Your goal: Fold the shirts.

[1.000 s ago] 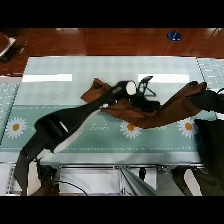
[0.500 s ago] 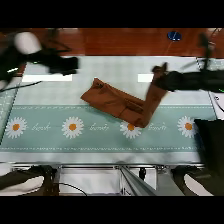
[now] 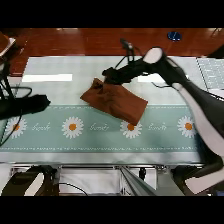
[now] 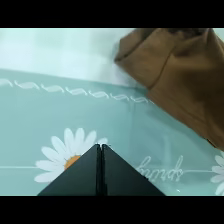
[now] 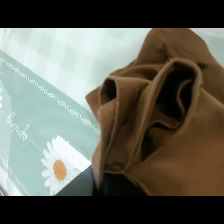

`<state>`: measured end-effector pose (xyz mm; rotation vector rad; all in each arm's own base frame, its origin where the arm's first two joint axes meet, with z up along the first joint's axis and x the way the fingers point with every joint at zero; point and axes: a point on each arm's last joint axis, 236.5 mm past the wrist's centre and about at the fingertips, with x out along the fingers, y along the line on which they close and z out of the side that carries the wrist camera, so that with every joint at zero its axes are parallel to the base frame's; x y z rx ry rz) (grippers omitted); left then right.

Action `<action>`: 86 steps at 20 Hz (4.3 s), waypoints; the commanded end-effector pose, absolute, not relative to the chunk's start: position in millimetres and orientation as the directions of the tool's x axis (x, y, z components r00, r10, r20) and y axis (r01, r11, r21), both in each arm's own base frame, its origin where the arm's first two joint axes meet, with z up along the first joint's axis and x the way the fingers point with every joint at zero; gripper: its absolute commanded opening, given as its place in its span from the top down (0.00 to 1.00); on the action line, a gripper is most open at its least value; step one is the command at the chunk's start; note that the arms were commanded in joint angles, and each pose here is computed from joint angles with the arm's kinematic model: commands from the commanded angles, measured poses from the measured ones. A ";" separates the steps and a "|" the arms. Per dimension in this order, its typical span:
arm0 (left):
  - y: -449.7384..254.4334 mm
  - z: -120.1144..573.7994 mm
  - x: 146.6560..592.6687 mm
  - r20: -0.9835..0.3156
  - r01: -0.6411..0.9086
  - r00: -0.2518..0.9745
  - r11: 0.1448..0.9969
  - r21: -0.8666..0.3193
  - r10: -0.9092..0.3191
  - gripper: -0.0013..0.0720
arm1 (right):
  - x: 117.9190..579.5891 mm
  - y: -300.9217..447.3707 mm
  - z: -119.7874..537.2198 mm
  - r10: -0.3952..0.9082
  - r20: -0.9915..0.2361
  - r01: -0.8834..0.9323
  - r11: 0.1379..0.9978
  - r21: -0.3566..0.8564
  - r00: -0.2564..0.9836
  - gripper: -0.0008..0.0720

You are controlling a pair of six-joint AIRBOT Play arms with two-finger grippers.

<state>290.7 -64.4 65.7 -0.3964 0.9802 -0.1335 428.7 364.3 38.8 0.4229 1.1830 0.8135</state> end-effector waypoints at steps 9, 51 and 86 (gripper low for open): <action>-81.0 16.2 276.4 -0.759 -0.147 0.542 0.848 -0.509 -0.362 0.95 | 440.2 306.3 36.4 0.701 -0.713 -0.293 0.681 0.671 -0.007 0.42; -88.4 26.4 284.8 -0.715 -0.153 0.578 0.809 -0.568 -0.393 0.95 | 437.6 70.4 188.6 0.397 -0.836 -0.033 0.909 0.416 0.379 0.95; -72.2 66.2 325.4 -0.609 -0.041 0.723 0.859 -0.510 -0.327 0.95 | 78.6 -227.6 166.6 -0.298 -0.954 0.930 0.344 -0.126 -0.019 0.75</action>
